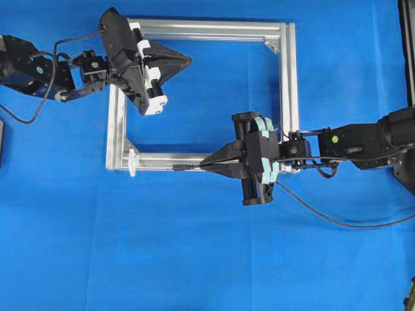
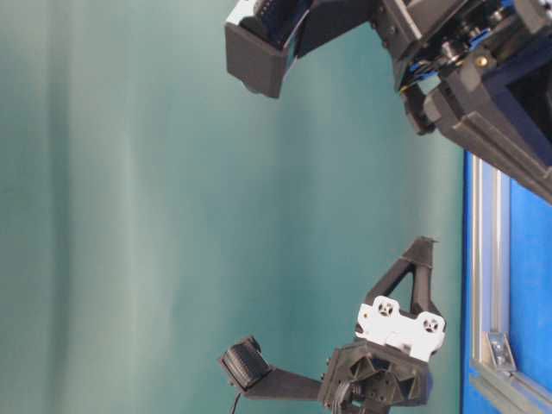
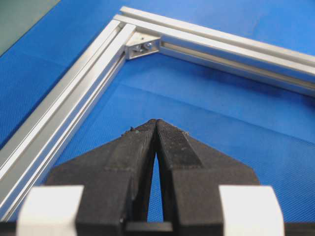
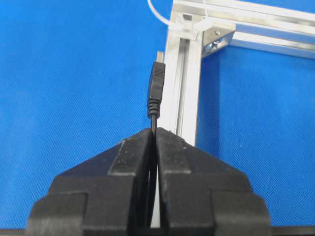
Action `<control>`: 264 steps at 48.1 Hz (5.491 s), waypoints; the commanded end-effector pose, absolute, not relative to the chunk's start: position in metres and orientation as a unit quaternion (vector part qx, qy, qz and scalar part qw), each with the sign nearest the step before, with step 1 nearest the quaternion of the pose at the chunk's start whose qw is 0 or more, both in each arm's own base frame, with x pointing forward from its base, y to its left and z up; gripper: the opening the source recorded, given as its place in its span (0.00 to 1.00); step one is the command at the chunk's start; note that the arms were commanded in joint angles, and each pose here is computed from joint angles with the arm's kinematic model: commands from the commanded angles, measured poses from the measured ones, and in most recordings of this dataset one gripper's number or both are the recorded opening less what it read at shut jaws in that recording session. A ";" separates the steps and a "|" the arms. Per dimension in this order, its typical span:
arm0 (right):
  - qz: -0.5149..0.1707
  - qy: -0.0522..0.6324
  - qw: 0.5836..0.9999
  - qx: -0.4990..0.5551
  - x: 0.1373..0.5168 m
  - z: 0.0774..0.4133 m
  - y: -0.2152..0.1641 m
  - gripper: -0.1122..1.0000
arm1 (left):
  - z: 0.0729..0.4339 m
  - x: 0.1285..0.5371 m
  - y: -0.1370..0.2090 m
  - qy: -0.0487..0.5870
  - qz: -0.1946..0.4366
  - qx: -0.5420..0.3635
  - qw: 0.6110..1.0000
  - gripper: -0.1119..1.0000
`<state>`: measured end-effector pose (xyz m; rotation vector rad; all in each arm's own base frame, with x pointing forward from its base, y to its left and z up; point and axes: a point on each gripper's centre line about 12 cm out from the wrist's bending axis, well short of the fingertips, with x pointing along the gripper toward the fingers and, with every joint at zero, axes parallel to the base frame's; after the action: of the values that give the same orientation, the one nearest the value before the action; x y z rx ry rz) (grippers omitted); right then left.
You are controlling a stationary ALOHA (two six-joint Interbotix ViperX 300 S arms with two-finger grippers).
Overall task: Insert the wire through the string loop located on the left side.
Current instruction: 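Move the right gripper up toward the white zip-tie loop, then push the cable plug leftward through the white zip-tie loop, then move the left gripper right toward the protruding cable plug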
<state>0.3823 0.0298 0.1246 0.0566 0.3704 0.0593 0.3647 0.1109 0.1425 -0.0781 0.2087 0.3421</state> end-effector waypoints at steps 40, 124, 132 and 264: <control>0.029 0.136 0.990 0.030 0.434 0.137 0.031 0.10 | 0.157 0.366 0.111 0.083 0.169 -0.035 0.982 0.10; 0.027 0.138 0.990 0.030 0.433 0.136 0.029 0.10 | 0.157 0.366 0.110 0.083 0.168 -0.035 0.982 0.10; 0.027 0.139 0.990 0.030 0.433 0.136 0.029 0.10 | 0.157 0.366 0.110 0.083 0.168 -0.035 0.982 0.10; 0.014 0.128 0.991 0.024 0.501 0.127 0.020 0.10 | 0.161 0.235 0.006 0.116 0.030 -0.032 0.992 0.10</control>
<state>0.4968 0.0223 0.1110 0.0475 0.2970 0.0327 0.2337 0.0192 0.1569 -0.0718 0.2510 0.1166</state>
